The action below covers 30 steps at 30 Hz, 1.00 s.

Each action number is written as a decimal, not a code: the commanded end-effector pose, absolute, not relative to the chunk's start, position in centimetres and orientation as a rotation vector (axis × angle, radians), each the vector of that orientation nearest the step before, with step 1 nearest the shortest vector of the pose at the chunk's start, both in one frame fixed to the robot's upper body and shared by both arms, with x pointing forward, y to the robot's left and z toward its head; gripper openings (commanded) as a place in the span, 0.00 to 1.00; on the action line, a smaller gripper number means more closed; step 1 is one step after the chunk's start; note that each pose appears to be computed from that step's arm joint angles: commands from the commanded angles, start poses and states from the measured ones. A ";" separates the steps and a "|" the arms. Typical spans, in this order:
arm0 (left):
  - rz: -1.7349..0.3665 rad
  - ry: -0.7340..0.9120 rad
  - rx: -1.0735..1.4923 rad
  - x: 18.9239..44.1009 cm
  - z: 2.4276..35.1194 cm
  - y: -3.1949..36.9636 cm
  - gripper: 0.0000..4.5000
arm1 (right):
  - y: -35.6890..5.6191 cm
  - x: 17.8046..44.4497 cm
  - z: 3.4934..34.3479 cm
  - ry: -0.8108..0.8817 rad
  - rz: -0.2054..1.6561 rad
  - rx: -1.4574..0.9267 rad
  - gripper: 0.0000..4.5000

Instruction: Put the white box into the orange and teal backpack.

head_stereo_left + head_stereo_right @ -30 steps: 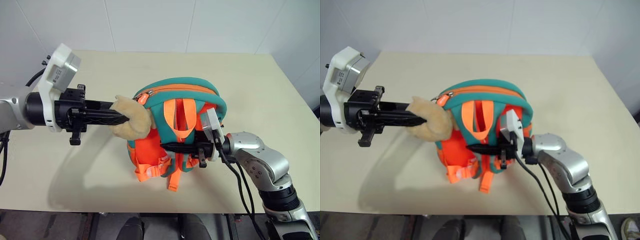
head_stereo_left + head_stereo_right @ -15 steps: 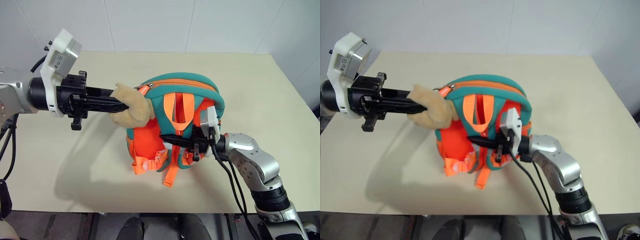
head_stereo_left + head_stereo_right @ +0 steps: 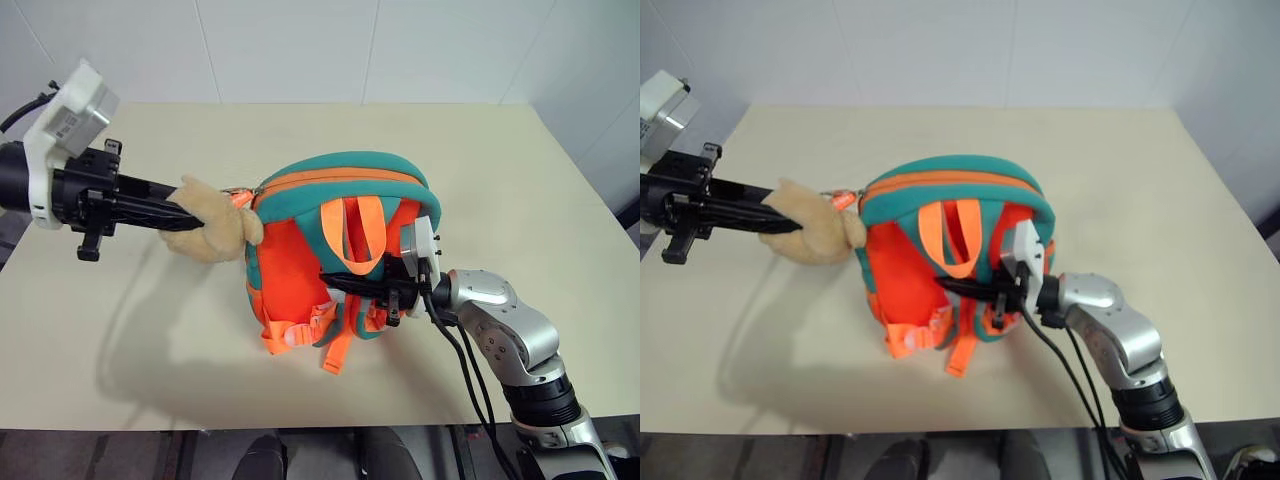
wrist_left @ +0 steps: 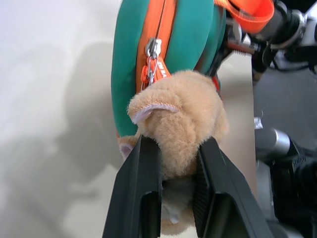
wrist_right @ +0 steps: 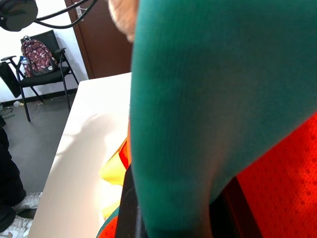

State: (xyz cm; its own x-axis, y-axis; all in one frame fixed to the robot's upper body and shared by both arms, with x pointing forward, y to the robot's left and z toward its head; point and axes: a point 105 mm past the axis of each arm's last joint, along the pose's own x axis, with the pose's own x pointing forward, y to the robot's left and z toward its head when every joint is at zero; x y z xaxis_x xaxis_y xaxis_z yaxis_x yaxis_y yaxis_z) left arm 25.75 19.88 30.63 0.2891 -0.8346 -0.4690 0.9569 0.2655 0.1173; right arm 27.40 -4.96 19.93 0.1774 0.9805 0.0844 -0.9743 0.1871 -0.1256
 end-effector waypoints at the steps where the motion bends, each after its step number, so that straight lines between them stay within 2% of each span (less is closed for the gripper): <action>1: -1.143 0.444 0.466 26.1 29.4 22.0 0.09 | -5.4 27.2 20.6 -0.184 1.380 -0.058 0.11; 10: -1.140 0.590 0.472 26.5 25.9 23.4 0.09 | -5.4 27.1 20.7 -0.181 1.385 -0.059 0.11; 30: -1.308 0.799 0.586 27.9 20.1 22.5 0.09 | -5.2 27.0 20.7 -0.176 1.394 -0.056 0.11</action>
